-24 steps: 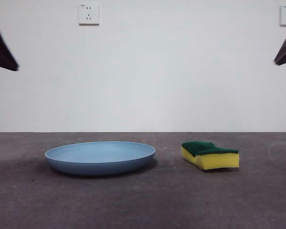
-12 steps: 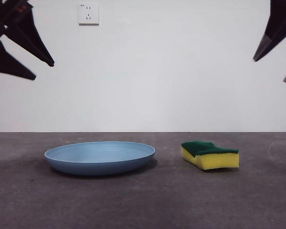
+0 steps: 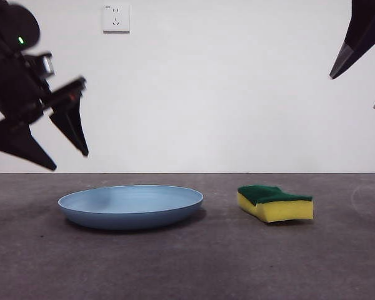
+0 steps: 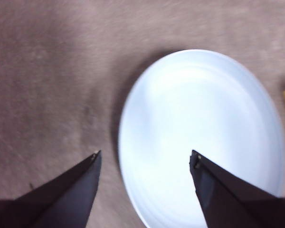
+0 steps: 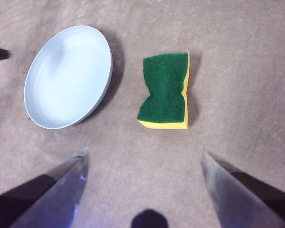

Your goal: Pick up the plate,pick up the cloth,clean the plate with the cloth

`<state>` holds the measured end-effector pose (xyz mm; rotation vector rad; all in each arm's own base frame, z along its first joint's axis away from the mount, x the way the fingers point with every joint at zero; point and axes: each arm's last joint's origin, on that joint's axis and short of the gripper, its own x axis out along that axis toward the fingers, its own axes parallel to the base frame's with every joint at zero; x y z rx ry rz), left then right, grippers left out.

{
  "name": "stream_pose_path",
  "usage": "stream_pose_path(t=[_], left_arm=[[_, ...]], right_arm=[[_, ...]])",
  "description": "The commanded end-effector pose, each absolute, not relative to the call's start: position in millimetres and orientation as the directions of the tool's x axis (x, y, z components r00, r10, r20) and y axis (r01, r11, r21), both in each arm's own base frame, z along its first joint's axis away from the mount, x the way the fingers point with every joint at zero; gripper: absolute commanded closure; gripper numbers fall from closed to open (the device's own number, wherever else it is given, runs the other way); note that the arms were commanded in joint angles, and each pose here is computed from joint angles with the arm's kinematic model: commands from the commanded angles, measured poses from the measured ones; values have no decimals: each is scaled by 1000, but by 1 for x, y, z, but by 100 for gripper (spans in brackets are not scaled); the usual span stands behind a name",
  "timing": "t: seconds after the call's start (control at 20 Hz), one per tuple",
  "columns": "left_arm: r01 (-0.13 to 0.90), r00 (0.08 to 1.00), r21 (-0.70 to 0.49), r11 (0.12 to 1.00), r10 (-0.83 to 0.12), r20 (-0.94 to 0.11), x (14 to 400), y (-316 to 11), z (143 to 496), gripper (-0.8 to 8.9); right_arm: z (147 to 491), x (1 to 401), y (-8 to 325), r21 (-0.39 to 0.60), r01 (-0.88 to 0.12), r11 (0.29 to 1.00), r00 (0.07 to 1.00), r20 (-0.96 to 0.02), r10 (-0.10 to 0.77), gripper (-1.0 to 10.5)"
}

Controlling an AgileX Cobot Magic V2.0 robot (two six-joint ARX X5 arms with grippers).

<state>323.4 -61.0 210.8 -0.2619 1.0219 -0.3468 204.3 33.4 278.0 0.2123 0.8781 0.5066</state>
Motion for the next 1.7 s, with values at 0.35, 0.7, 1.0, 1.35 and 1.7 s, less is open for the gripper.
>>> stream_pose_path(t=[0.35,0.7,1.0,1.35,1.7], left_arm=[[145,363,-357,923,-385,-848,345,-71,159,498],[201,341,-342,918,-393,-854,344,-86,151,826],[247,351,-308,919,-381,-856,346,-94,168,821],[385,378,-241,891,-391,-839,342,-98,253,821],[454,313,-220,863,-386,-868,331,-104,298,821]], right_arm=[[279,205,34,380,-333,863,536,-677,505,556],[279,205,34,381,-333,863,536,-677,505,568],[283,208,34,367,-356,860,570,-643,511,569],[294,234,67,280,-454,846,551,-658,513,638],[263,289,116,114,-469,876,485,-795,364,639]])
